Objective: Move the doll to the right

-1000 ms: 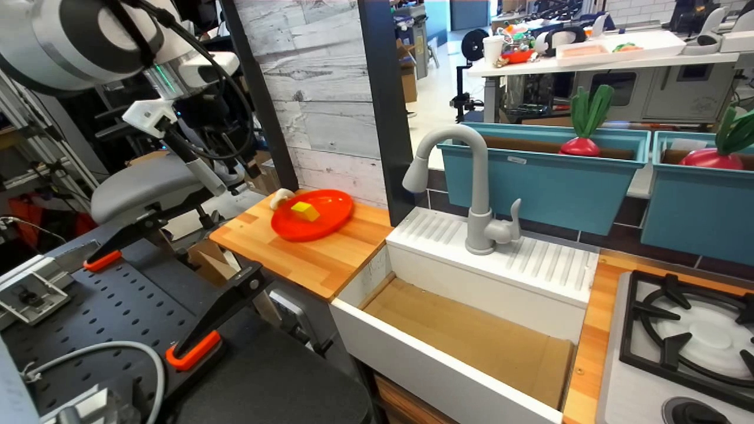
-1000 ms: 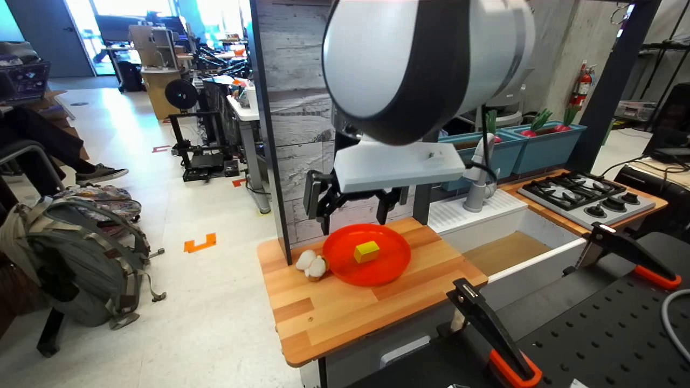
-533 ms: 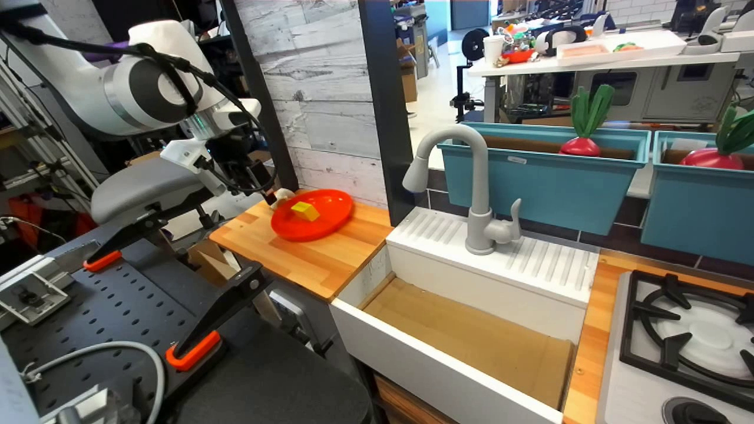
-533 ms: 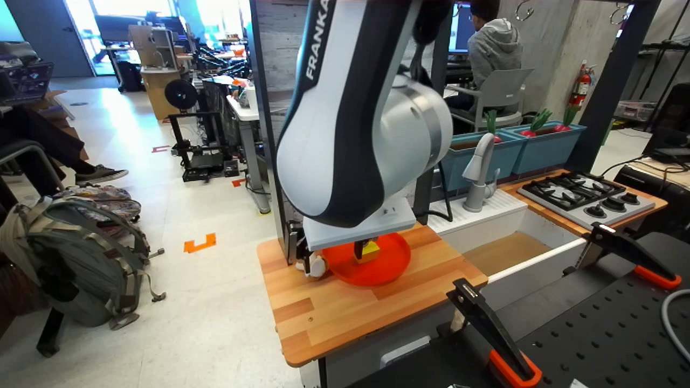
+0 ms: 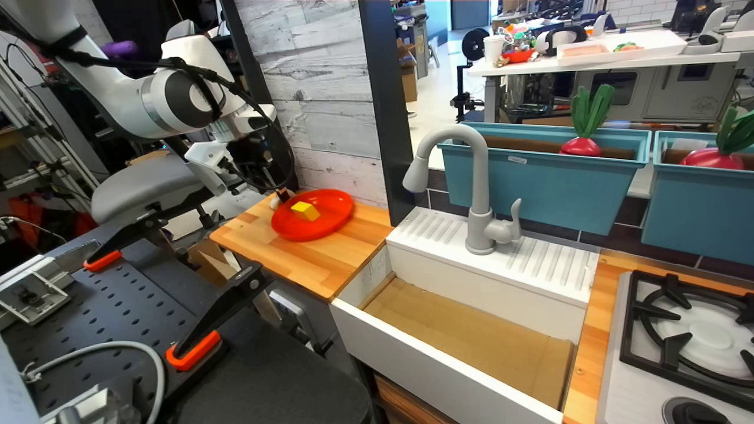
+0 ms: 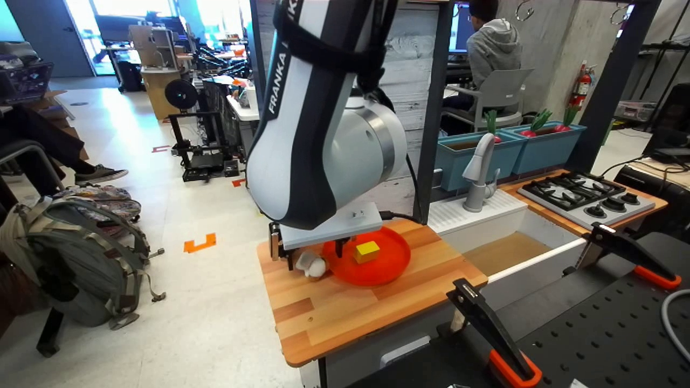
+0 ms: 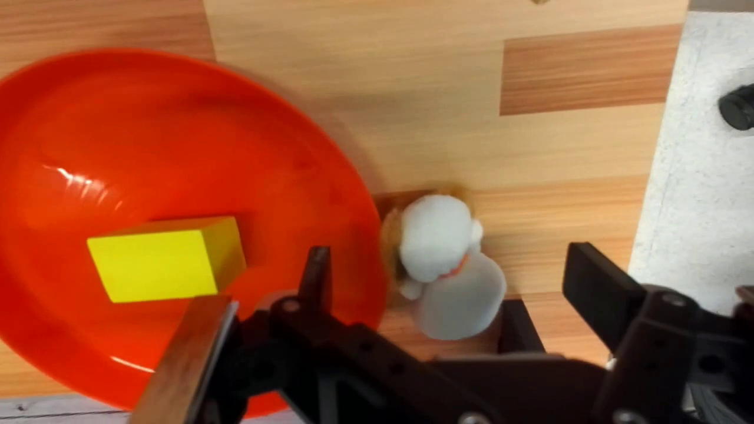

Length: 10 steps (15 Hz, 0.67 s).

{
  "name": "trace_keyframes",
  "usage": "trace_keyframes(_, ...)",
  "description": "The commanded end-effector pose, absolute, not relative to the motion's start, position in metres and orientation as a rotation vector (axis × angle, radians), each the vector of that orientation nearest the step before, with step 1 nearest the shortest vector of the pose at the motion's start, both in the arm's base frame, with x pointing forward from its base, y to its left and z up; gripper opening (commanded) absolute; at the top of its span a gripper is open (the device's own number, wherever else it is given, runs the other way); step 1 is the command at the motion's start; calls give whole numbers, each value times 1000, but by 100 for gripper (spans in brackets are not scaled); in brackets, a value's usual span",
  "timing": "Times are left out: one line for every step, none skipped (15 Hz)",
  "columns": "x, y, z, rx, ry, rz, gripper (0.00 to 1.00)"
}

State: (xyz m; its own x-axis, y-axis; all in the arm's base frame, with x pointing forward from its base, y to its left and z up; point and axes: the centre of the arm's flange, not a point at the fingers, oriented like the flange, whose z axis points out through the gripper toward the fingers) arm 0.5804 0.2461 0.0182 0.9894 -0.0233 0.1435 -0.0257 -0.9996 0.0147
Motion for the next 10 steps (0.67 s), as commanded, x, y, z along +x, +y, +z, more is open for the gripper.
trace_keyframes(600, 260, 13, 3119, -45, 204, 75)
trace_keyframes(602, 261, 13, 3116, -43, 199, 74)
trace_keyframes(604, 261, 12, 3115, -41, 192, 68)
trace_keyframes(605, 261, 12, 3113, -45, 186, 58)
trace_keyframes(607, 260, 10, 3112, -49, 177, 50)
trace_keyframes(608, 259, 8, 3112, -54, 163, 42)
trace_keyframes(609, 257, 7, 3114, -57, 151, 35)
trace_keyframes(609, 255, 4, 3112, -64, 143, 27)
trace_keyframes(610, 252, 3, 3110, -69, 133, 20)
trace_keyframes(611, 250, 1, 3106, -73, 124, 11)
